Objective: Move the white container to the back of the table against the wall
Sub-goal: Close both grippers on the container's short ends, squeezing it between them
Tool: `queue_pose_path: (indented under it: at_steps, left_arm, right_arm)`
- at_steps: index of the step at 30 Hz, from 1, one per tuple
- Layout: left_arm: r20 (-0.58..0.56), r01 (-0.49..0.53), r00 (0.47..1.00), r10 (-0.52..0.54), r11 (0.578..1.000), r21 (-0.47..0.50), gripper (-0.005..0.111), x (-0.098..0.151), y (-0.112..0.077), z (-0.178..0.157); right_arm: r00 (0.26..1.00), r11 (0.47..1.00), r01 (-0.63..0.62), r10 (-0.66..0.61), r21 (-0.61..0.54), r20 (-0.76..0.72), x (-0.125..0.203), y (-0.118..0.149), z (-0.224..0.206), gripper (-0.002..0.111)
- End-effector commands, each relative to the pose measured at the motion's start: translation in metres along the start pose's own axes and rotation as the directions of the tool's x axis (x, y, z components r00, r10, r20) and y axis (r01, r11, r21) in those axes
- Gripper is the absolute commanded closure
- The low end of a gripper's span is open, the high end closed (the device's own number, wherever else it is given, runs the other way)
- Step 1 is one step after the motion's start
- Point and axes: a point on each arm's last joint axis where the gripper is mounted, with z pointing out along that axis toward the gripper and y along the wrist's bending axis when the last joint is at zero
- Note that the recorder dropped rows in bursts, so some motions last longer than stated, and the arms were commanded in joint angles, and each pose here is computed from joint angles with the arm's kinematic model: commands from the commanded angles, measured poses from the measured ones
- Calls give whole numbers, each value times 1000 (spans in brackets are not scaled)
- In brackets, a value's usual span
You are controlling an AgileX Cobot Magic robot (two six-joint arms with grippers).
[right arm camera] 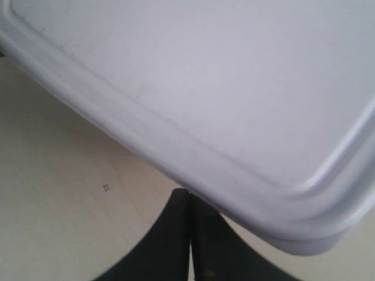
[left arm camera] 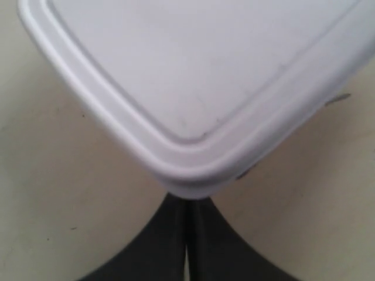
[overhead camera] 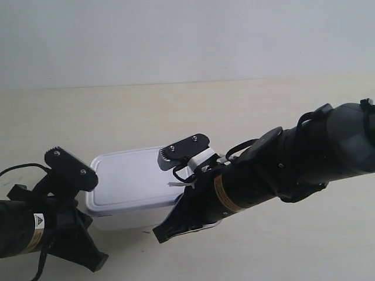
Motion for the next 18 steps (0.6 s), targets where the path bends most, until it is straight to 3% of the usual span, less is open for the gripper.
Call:
queue_pose_path:
  at_steps: [1, 7, 18]
  left_arm:
    - [1, 28, 1000, -28, 998, 50, 107, -4, -5, 0]
    - [-27, 47, 999, -42, 978, 201, 107, -2, -19, -2]
    - [24, 49, 998, -53, 989, 136, 107, -17, -13, -2]
  right_arm:
    - [1000, 1000, 2, -2, 7, 2, -2, -1, 3, 108]
    - [1000, 1000, 8, -8, 8, -9, 0, -2, 5, 108]
    - [1000, 1000, 8, -8, 29, -3, 0, -3, 5, 108]
